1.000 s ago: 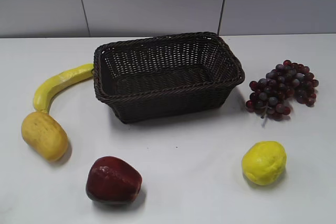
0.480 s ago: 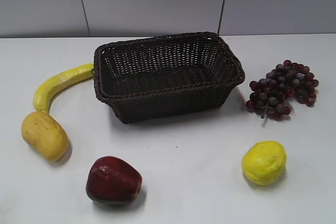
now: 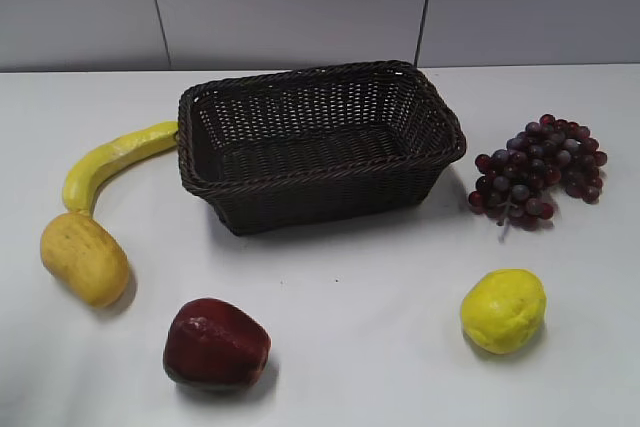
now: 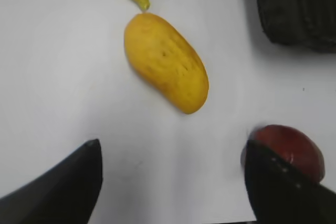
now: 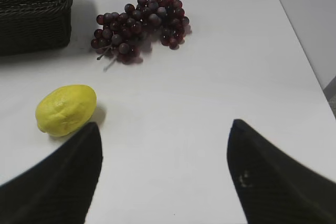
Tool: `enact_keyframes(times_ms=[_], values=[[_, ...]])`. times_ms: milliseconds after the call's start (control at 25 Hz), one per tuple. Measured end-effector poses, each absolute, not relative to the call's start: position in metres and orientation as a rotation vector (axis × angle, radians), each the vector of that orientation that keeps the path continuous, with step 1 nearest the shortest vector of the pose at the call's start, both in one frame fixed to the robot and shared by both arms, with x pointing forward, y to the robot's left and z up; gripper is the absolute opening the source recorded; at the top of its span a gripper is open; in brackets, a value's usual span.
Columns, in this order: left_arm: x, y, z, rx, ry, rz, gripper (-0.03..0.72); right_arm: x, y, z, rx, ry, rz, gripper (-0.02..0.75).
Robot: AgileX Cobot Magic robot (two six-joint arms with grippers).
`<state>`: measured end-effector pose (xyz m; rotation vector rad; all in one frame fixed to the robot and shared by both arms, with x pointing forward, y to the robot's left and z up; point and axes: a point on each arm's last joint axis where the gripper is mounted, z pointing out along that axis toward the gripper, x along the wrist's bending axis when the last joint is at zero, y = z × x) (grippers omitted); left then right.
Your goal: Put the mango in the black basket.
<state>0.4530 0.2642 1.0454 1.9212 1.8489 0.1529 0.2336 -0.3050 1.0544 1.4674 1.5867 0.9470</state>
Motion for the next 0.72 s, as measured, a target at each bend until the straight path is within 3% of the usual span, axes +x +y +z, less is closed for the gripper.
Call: enact_keyframes(times_ms=[200, 360, 720], values=[[0.487, 0.245, 0.997, 1.917, 1.937, -0.036, 0.633, 0.234, -0.305, 1.054, 1.467, 1.587, 0.947, 0.571], [0.503, 0.240, 0.967, 1.879, 2.017, -0.119, 0.678, 0.234, -0.305, 1.054, 1.467, 1.587, 0.947, 0.571], [0.521, 0.240, 0.930, 1.862, 2.093, -0.116, 0.692, 0.234, -0.305, 1.054, 1.468, 1.586, 0.948, 0.571]])
